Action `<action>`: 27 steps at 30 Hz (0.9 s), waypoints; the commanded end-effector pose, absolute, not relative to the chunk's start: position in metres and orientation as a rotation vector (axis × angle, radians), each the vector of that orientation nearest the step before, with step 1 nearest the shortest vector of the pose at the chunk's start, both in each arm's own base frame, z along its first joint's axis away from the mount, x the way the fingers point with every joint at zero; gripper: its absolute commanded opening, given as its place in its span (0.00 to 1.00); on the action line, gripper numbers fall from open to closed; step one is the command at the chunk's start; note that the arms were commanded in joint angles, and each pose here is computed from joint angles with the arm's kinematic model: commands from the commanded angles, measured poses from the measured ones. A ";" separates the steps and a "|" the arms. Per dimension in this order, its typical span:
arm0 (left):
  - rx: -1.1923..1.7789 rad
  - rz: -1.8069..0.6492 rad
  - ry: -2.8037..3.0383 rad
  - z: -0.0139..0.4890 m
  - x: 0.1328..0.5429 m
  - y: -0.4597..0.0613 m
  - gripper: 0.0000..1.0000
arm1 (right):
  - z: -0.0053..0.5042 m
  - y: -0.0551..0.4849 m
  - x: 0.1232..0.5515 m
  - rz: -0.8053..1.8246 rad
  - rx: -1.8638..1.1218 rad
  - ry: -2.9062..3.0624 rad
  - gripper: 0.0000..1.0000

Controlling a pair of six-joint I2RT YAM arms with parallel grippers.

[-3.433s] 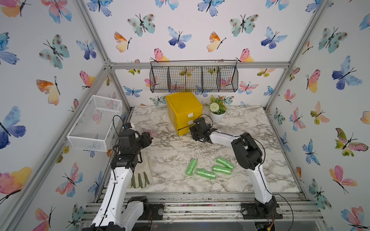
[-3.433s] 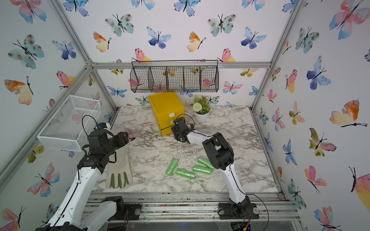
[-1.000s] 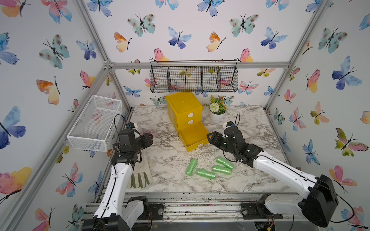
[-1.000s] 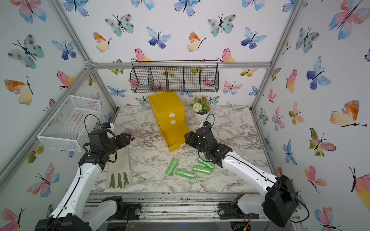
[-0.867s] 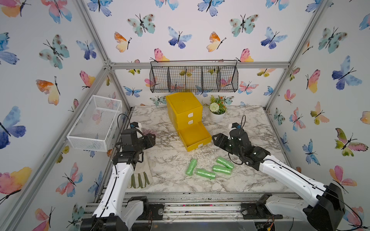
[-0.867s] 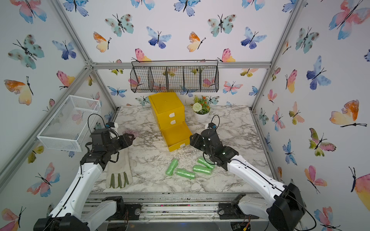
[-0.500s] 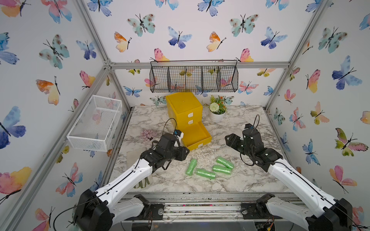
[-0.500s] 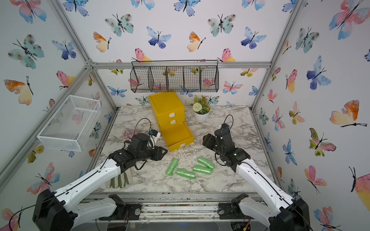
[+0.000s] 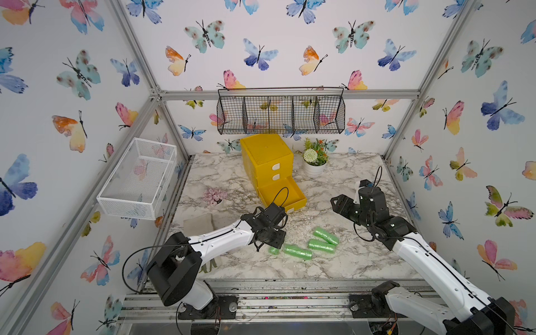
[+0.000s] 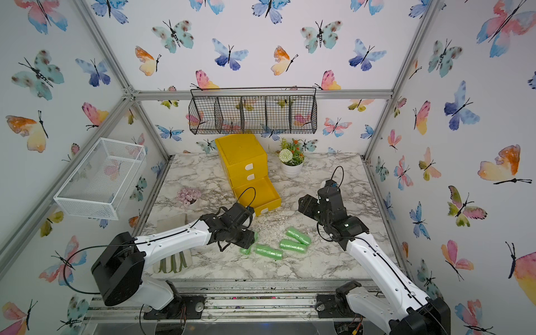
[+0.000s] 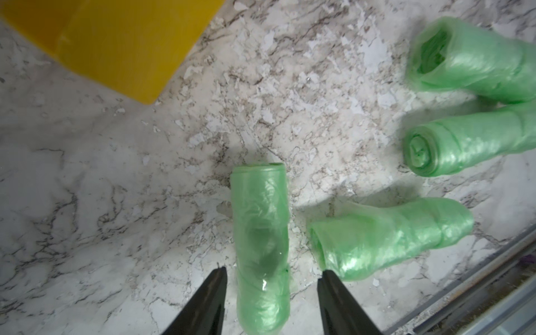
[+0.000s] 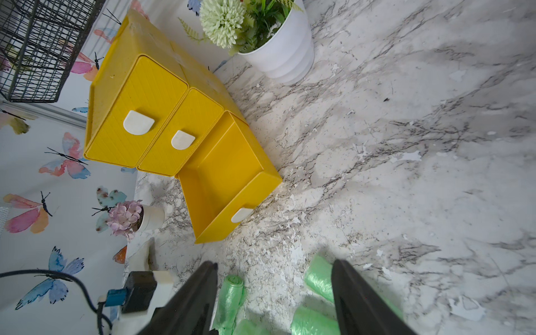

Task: Sort the rolls of trash bags by color and place them into the drawer
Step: Open the drawer in the storage box, then pick up the roll of trash bags from the center of the board.

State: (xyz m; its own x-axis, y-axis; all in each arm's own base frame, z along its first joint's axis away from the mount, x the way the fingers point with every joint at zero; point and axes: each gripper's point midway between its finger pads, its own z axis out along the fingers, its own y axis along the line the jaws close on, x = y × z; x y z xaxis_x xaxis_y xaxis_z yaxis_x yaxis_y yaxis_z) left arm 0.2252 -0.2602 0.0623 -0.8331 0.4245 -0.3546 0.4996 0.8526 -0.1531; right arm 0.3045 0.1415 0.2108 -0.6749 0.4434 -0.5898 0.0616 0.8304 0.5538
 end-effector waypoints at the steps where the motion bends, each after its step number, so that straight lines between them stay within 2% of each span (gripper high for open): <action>1: 0.761 -0.230 2.753 0.049 0.223 -0.251 0.57 | 0.197 0.142 0.303 0.642 0.352 2.289 0.68; 8: 0.841 -0.220 2.801 0.023 0.216 -0.256 0.53 | 0.185 0.146 0.306 0.667 0.359 2.313 0.68; 12: 0.854 -0.202 2.800 0.023 0.216 -0.256 0.43 | 0.185 0.145 0.306 0.668 0.363 2.309 0.68; 17: 0.864 -0.157 2.777 0.038 0.223 -0.256 0.24 | 0.188 0.143 0.306 0.664 0.359 2.300 0.67; 21: 0.841 -0.089 2.698 0.072 0.237 -0.254 0.20 | 0.192 0.141 0.306 0.664 0.357 2.293 0.67; 27: 0.811 -0.020 2.477 0.158 0.285 -0.268 0.19 | 0.198 0.137 0.305 0.657 0.348 2.279 0.67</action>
